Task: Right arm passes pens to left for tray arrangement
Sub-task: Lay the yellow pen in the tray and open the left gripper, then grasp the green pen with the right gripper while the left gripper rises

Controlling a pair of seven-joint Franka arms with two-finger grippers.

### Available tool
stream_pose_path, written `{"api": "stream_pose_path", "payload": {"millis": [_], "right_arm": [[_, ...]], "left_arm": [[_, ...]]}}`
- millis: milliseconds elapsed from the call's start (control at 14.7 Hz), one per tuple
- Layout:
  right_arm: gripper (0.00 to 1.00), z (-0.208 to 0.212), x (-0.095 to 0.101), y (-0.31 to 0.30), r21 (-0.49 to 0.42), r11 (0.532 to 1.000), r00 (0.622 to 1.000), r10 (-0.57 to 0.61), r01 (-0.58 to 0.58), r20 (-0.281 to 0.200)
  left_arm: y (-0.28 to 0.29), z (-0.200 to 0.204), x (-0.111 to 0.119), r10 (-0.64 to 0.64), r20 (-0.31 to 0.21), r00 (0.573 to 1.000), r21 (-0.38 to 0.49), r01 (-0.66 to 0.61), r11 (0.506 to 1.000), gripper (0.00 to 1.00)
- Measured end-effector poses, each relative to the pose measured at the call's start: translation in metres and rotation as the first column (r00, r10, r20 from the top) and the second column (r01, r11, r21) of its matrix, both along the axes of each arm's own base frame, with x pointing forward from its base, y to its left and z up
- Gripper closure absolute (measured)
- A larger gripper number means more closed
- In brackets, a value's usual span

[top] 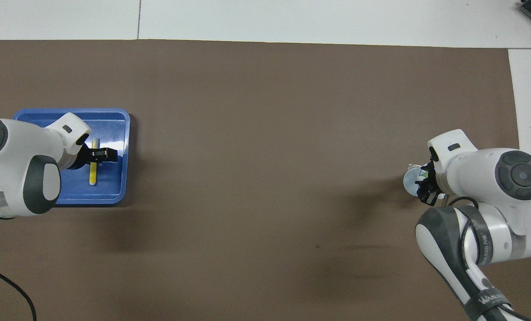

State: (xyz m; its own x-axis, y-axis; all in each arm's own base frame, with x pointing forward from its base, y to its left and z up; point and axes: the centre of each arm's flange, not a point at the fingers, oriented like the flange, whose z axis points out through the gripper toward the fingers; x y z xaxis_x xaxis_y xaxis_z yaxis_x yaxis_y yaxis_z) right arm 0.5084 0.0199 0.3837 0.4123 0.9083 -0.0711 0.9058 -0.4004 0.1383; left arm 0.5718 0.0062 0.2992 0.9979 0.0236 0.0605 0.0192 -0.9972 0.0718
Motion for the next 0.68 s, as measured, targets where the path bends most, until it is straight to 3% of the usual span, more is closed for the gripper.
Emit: {"api": "stream_pose_path", "payload": {"millis": [136,204,340,476,680], "right_arm": [[0.6,0.0,0.0,0.0,0.0,1.0,1.0,0.0,0.0,0.0],[0.69,0.0,0.0,0.0,0.0,1.0,1.0,0.0,0.0,0.001],[0.7,0.0,0.0,0.0,0.0,1.0,1.0,-0.003,0.003,0.001],[0.8,0.0,0.0,0.0,0.001,1.0,1.0,-0.01,0.01,0.002],[0.81,0.001,0.0,-0.001,0.001,1.0,1.0,-0.013,0.013,0.003]], "left_arm": [[0.001,0.004,0.002,0.0,-0.022,1.0,0.0,0.0,1.0,0.2],[0.002,0.01,0.004,-0.002,-0.045,0.999,0.0,0.002,1.0,0.2],[0.003,0.033,0.012,-0.006,-0.081,0.997,0.001,0.006,1.0,0.2],[0.002,0.055,0.016,-0.01,-0.101,0.995,0.005,0.011,1.0,0.2],[-0.001,0.086,0.017,0.001,-0.145,0.989,0.0,-0.001,1.0,0.2]]}}
